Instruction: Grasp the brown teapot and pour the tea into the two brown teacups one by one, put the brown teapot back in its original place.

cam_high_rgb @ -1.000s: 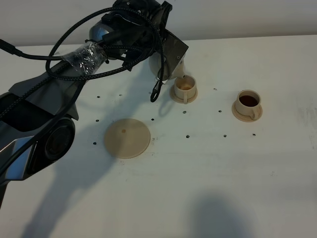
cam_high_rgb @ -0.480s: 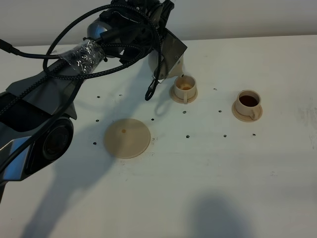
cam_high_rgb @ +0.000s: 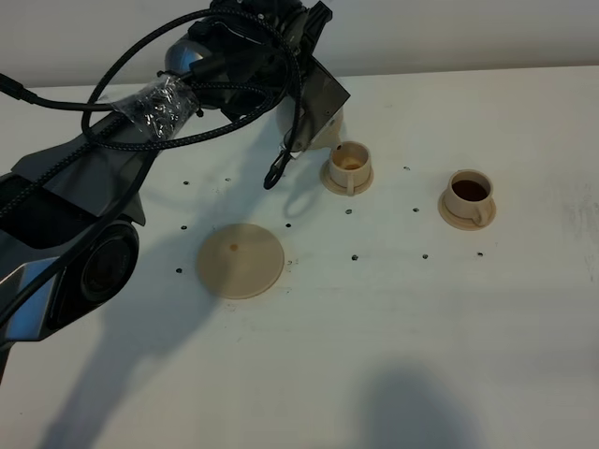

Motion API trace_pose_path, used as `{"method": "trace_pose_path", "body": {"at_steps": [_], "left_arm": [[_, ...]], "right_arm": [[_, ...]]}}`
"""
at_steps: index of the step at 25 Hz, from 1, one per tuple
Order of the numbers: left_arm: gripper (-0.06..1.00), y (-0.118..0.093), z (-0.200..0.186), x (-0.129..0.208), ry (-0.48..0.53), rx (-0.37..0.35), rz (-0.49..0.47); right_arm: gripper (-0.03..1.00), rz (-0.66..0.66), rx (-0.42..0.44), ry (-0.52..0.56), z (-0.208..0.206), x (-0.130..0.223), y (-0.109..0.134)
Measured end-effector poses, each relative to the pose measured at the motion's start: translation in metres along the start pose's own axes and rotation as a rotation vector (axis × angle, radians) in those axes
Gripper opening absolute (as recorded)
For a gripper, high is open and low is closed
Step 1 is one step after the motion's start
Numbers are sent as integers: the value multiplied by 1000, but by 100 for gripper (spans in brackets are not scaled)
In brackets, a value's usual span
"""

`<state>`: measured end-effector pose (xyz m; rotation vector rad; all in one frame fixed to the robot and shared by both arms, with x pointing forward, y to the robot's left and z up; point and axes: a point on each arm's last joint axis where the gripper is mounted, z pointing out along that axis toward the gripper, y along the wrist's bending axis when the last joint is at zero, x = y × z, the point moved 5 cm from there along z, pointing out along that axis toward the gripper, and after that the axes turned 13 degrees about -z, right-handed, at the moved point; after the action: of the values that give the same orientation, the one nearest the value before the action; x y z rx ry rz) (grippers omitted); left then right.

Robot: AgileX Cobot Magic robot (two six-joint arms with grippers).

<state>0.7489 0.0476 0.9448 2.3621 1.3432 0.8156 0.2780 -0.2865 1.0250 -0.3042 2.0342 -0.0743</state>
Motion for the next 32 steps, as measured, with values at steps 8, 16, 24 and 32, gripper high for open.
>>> {"method": "trace_pose_path", "body": {"at_steps": [8, 16, 24, 32], "left_arm": [[16, 4, -3, -2, 36, -21, 43], [16, 7, -6, -14, 26, -40, 60], [16, 8, -7, -15, 31, -43, 61], [16, 9, -8, -11, 63, -49, 55]], "right_arm": [[45, 0, 0, 0, 0, 0, 0], [45, 0, 0, 0, 0, 0, 0], [45, 0, 0, 0, 0, 0, 0], [45, 0, 0, 0, 0, 0, 0]]}}
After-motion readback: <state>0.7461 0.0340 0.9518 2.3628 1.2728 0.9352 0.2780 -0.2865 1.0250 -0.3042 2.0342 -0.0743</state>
